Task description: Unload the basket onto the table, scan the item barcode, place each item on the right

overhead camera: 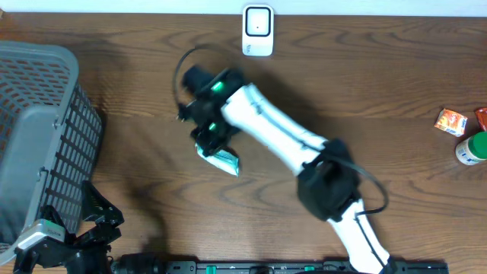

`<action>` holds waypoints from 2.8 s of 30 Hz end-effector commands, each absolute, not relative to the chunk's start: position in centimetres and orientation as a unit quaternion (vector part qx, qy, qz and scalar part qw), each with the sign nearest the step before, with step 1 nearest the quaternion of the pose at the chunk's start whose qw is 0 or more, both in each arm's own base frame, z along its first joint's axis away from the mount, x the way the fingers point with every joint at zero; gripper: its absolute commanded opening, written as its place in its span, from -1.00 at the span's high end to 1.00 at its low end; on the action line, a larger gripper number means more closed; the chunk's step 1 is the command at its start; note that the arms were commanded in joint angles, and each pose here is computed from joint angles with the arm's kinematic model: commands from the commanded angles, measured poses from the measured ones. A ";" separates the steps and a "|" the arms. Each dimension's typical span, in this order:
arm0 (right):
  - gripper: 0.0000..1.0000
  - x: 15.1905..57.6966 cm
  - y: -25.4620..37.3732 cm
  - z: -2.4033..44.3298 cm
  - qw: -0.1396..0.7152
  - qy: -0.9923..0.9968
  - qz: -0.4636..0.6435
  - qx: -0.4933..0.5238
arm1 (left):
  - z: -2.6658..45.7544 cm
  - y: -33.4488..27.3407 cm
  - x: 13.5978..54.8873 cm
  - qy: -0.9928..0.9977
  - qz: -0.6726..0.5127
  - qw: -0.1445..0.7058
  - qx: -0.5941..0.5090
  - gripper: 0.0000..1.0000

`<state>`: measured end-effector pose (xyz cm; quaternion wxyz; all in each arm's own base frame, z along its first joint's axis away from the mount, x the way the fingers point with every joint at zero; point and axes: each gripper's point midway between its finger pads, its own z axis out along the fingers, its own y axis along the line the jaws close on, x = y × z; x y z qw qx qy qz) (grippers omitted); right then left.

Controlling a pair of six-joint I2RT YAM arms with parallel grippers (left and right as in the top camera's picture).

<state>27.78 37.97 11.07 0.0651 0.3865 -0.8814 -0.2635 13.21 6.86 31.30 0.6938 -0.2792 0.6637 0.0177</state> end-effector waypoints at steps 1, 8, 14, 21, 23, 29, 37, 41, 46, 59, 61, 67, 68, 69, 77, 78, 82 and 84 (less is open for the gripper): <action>0.98 26.5 39.6 17.3 0.091 -0.777 -0.491 0.383 | 31.4 6.7 13.2 0.661 0.010 0.697 -0.278 -0.69; 0.97 28.2 37.9 16.0 0.117 -0.716 -0.617 0.305 | 31.4 6.7 13.2 0.661 0.010 0.697 -0.278 -0.69; 0.98 27.6 37.4 13.2 0.122 -0.679 -0.669 0.276 | 31.4 6.7 13.2 0.661 0.010 0.697 -0.278 -0.68; 0.98 26.9 36.2 10.1 0.135 -0.702 -0.648 0.264 | 31.4 6.7 13.2 0.661 0.010 0.697 -0.278 -0.69; 0.98 27.1 35.4 8.2 0.138 -0.736 -0.606 0.269 | 31.4 6.7 13.2 0.661 0.010 0.697 -0.278 -0.69; 0.97 28.9 30.7 1.1 0.153 -0.871 -0.393 0.250 | 31.4 6.7 13.2 0.661 0.010 0.697 -0.278 -0.68; -0.66 32.7 24.7 -2.0 0.124 -0.936 -0.256 0.209 | 31.4 6.7 13.2 0.661 0.010 0.697 -0.278 -0.69; 0.49 34.2 23.9 -0.4 0.117 -0.939 -0.258 0.196 | 31.4 6.7 13.2 0.661 0.010 0.697 -0.278 -0.69; 0.97 33.6 26.0 3.8 0.128 -0.921 -0.308 0.201 | 31.4 6.7 13.2 0.661 0.010 0.697 -0.278 -0.69; 0.97 28.8 34.1 11.2 0.128 -0.775 -0.556 0.272 | 31.4 6.7 13.2 0.661 0.010 0.697 -0.278 -0.69; 0.98 28.4 34.6 10.4 0.128 -0.772 -0.556 0.280 | 31.4 6.7 13.2 0.661 0.010 0.697 -0.278 -0.68; 0.98 28.6 35.7 6.8 0.136 -0.795 -0.539 0.242 | 31.4 6.7 13.2 0.661 0.010 0.697 -0.278 -0.69; 0.98 28.5 35.9 6.2 0.135 -0.796 -0.540 0.238 | 31.4 6.7 13.2 0.661 0.010 0.697 -0.278 -0.69; 0.98 28.4 36.0 5.8 0.134 -0.797 -0.539 0.238 | 31.4 6.7 13.2 0.661 0.010 0.697 -0.278 -0.69; 0.98 28.6 32.9 -2.3 0.119 -0.905 -0.358 0.197 | 31.8 6.7 13.2 0.654 0.008 0.703 -0.278 -0.69; 0.98 28.8 32.6 -2.6 0.116 -0.911 -0.345 0.195 | 31.8 6.7 13.2 0.654 0.008 0.703 -0.278 -0.69; 0.97 29.3 32.3 -3.0 0.104 -0.917 -0.331 0.196 | 31.7 6.7 13.2 0.657 0.009 0.701 -0.278 -0.69; 0.97 29.8 32.4 -2.7 0.097 -0.917 -0.334 0.197 | 30.9 6.7 13.2 0.667 0.012 0.691 -0.279 -0.69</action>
